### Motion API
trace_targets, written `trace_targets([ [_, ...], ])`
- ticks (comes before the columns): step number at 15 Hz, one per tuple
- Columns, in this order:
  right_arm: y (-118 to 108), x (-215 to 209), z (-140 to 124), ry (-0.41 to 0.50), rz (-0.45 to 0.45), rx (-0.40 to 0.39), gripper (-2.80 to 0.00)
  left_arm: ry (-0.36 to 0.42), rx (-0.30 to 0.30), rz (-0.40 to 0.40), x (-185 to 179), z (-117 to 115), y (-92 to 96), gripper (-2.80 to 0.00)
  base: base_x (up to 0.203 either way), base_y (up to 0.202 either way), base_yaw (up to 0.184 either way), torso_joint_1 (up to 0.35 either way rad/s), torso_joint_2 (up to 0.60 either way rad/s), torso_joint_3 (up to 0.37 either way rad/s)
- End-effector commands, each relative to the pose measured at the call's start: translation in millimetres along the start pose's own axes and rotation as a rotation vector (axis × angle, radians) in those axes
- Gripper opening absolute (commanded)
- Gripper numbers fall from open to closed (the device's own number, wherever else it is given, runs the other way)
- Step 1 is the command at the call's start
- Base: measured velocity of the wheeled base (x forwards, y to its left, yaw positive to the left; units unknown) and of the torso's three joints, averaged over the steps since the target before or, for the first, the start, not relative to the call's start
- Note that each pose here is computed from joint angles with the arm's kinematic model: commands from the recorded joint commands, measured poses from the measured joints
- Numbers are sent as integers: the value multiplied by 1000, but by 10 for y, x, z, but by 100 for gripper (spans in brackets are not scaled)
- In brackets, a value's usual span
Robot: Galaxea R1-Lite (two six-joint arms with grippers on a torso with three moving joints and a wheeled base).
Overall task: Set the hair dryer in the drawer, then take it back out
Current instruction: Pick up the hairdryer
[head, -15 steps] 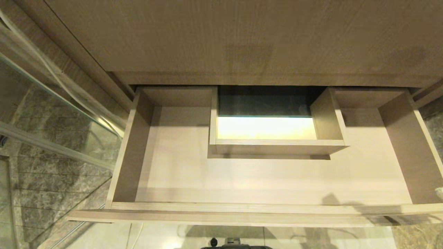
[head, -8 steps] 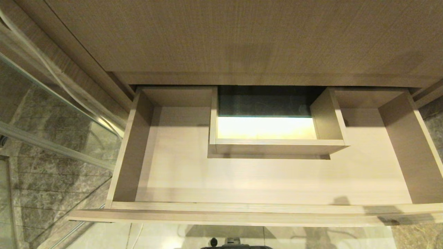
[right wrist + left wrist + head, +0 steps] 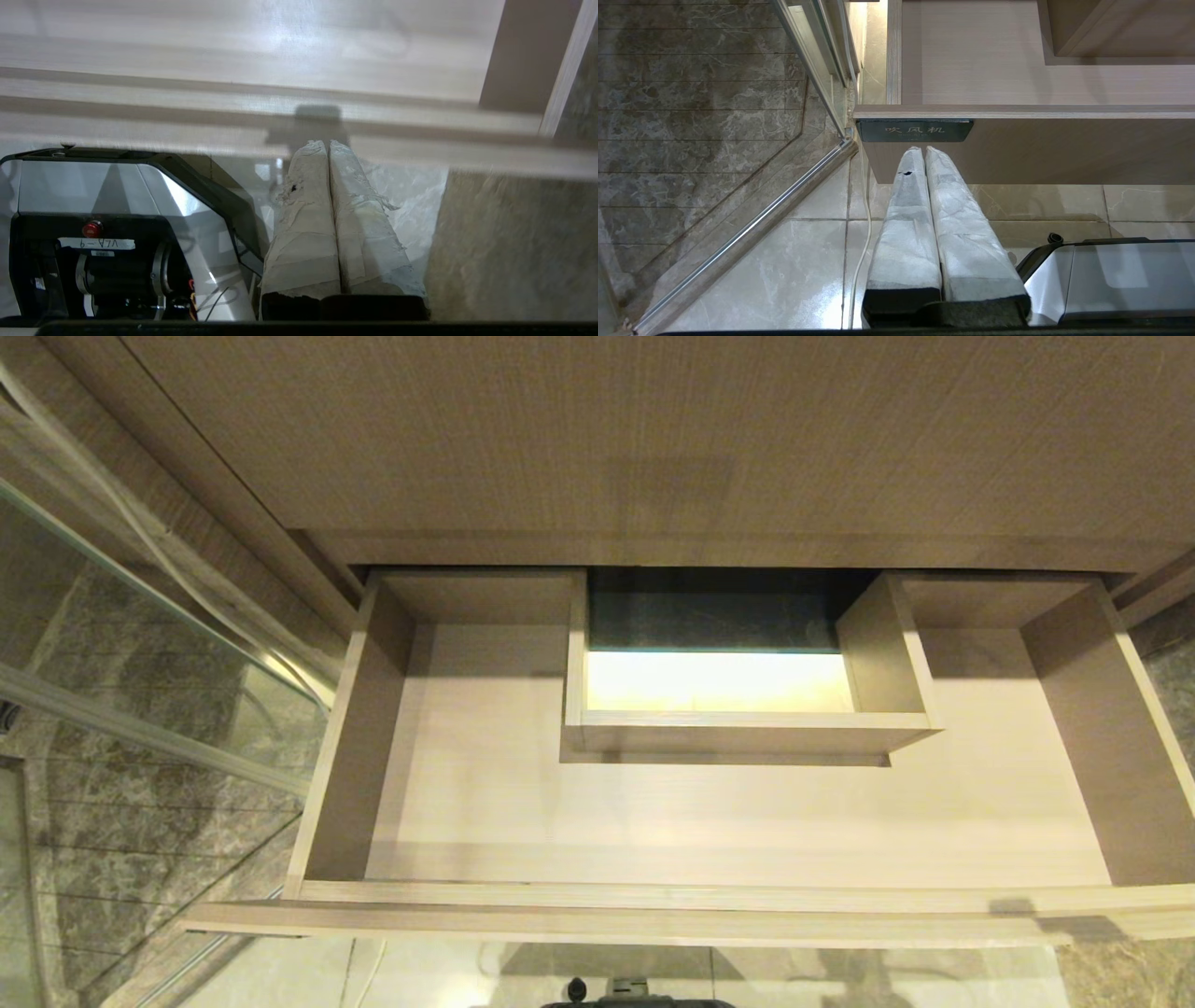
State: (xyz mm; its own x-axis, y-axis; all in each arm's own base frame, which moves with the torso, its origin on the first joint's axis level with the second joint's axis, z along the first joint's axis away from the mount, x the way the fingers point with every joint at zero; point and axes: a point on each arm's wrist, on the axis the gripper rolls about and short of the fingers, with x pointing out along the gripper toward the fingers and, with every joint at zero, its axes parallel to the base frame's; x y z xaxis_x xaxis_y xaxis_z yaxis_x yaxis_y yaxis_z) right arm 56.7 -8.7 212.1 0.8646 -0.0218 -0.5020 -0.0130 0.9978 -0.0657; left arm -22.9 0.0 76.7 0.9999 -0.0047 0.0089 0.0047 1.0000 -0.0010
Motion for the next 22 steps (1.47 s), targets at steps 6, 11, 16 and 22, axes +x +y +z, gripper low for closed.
trace_targets([
  [6,171,30,-1258,-253,-68,19,-280,1,-1,0,1,0,0,-280,0,0,0,0,0,0],
  [11,179,62,-1415,-438,-27,3,-280,1,-1,-1,1,0,0,-280,0,0,0,0,0,0],
  [16,189,-35,-1522,-585,-5,9,-280,1,-1,-1,1,0,0,-280,0,0,0,0,0,0],
  [22,190,-9,-1565,-537,8,81,-280,1,-1,-1,1,0,0,-280,0,0,0,0,0,0],
])
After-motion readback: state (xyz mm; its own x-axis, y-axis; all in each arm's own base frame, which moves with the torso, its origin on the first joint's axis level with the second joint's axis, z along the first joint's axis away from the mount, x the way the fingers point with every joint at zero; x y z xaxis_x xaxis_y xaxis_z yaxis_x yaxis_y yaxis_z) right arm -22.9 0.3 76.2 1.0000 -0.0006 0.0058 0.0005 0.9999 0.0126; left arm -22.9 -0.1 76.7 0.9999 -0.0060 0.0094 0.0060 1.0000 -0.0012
